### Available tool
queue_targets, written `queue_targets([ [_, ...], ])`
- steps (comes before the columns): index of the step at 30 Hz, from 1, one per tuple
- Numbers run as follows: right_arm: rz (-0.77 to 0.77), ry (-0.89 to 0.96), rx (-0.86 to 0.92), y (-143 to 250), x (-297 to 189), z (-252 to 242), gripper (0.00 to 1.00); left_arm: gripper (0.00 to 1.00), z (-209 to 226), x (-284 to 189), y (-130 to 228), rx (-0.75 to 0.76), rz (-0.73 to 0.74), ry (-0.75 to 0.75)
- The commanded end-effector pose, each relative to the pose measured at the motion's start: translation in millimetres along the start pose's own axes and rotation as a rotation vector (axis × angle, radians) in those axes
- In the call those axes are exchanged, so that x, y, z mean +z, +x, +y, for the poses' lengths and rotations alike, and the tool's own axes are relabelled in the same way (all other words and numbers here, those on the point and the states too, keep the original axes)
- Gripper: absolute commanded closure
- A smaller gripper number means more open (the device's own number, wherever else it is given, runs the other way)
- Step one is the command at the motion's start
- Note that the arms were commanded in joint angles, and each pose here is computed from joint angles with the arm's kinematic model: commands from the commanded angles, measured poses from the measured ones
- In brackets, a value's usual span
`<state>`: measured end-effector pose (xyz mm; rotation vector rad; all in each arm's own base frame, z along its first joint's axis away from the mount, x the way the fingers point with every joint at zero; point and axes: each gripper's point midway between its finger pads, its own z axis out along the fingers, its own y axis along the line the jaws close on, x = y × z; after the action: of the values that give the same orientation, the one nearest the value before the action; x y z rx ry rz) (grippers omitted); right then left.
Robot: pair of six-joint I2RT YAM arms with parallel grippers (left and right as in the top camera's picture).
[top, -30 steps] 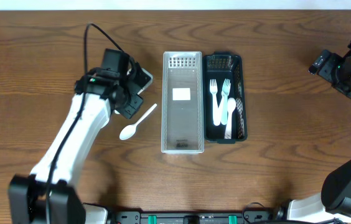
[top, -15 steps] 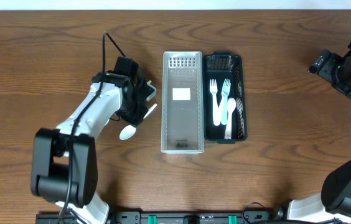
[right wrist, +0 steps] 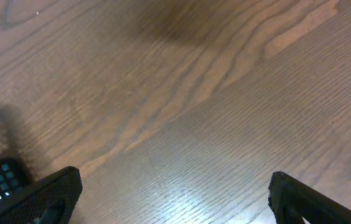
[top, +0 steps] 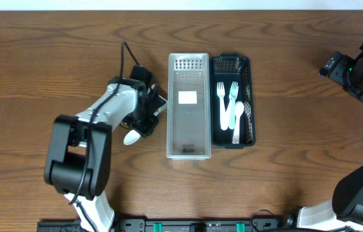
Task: Pack container
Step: 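Grasp a white spoon with the left gripper, then place the spoon into the grey tray with the left gripper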
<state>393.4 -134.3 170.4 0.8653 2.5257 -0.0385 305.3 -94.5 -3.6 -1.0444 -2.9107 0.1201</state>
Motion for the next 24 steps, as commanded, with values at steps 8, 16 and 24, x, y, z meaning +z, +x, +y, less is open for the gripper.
queue_targets([
  [8,-0.007,0.003,0.023,-1.7,-1.4,-2.5,0.01,0.78,-7.9,26.9,9.8,0.028,0.088,0.015],
  [16,-0.006,0.003,0.023,-1.6,-1.4,-2.5,0.01,0.94,0.6,-3.6,4.0,0.016,0.059,-0.040],
  [24,-0.006,0.003,0.023,-1.6,-1.4,-2.5,0.01,0.94,18.6,-106.3,-26.0,-0.065,-0.162,-0.212],
])
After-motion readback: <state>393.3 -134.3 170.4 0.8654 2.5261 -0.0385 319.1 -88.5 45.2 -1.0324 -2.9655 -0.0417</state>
